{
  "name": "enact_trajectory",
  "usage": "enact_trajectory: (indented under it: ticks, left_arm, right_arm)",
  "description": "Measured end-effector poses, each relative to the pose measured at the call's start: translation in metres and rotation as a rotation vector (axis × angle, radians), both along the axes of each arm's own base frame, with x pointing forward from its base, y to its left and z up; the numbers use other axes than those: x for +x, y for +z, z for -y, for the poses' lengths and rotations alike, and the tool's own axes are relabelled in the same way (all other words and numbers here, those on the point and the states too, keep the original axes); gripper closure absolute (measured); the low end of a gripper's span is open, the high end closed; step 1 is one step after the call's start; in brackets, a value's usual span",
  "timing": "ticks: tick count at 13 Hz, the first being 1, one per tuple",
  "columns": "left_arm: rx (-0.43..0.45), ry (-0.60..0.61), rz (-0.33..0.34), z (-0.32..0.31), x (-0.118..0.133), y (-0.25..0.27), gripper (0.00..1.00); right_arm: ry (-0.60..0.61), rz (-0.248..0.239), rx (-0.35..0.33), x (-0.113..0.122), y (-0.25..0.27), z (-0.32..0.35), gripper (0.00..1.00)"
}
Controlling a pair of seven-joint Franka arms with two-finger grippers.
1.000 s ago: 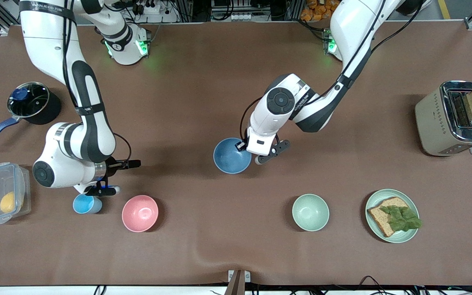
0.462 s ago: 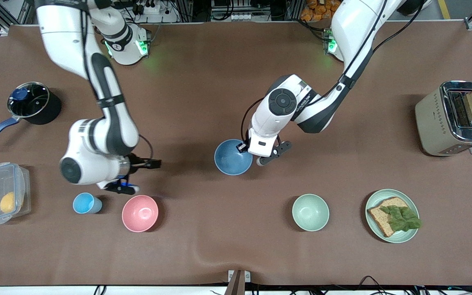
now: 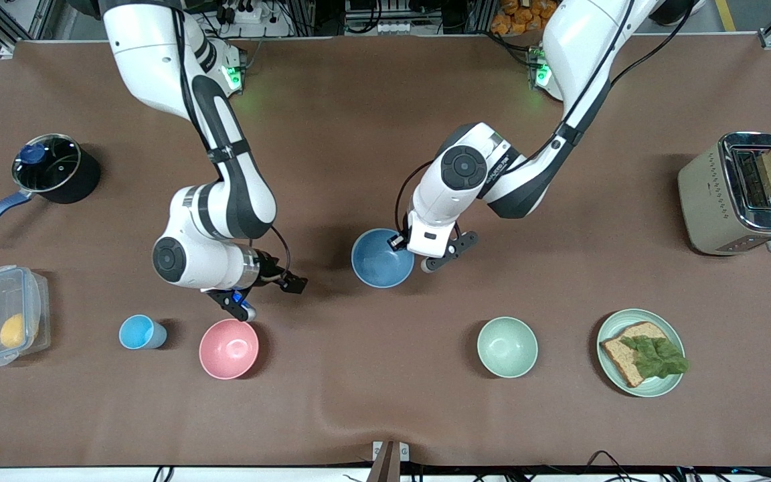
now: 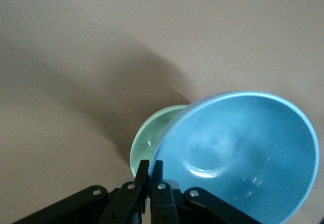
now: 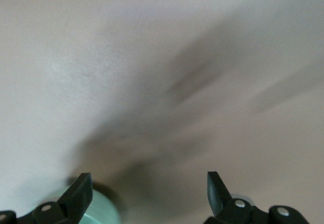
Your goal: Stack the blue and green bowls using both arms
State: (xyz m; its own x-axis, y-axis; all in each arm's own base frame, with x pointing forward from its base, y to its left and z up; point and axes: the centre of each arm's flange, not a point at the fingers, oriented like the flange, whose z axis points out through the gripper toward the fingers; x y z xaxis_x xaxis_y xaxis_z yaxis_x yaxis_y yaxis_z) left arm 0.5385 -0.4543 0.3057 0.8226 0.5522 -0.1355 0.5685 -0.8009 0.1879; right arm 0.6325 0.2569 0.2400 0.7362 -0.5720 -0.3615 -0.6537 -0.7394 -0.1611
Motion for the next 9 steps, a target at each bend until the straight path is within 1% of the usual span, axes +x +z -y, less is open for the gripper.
enact_trajectory:
  ticks: [2,3,5,6,9]
  left_arm:
    - [0.000,0.000,0.000,0.000,0.000,0.000,0.95]
    - [0.000,0.000,0.000,0.000,0.000,0.000,0.95]
    - [0.000,-0.001,-0.001,0.001,-0.001,0.000,0.95]
    - [0.000,-0.002,-0.001,0.001,-0.001,0.000,0.95]
    - [0.004,-0.008,-0.006,0.003,-0.004,-0.002,0.95]
  right_arm:
    - [-0.077,-0.030,0.033,0.002,-0.009,-0.017,0.00]
    - [-0.106,-0.029,0.044,0.003,-0.014,-0.025,0.00]
    - [-0.148,0.000,0.057,0.002,-0.020,-0.043,0.00]
    - [-0.164,0.014,0.052,-0.003,-0.024,-0.057,0.00]
    - [-0.180,0.027,0.034,-0.013,-0.036,-0.080,0.00]
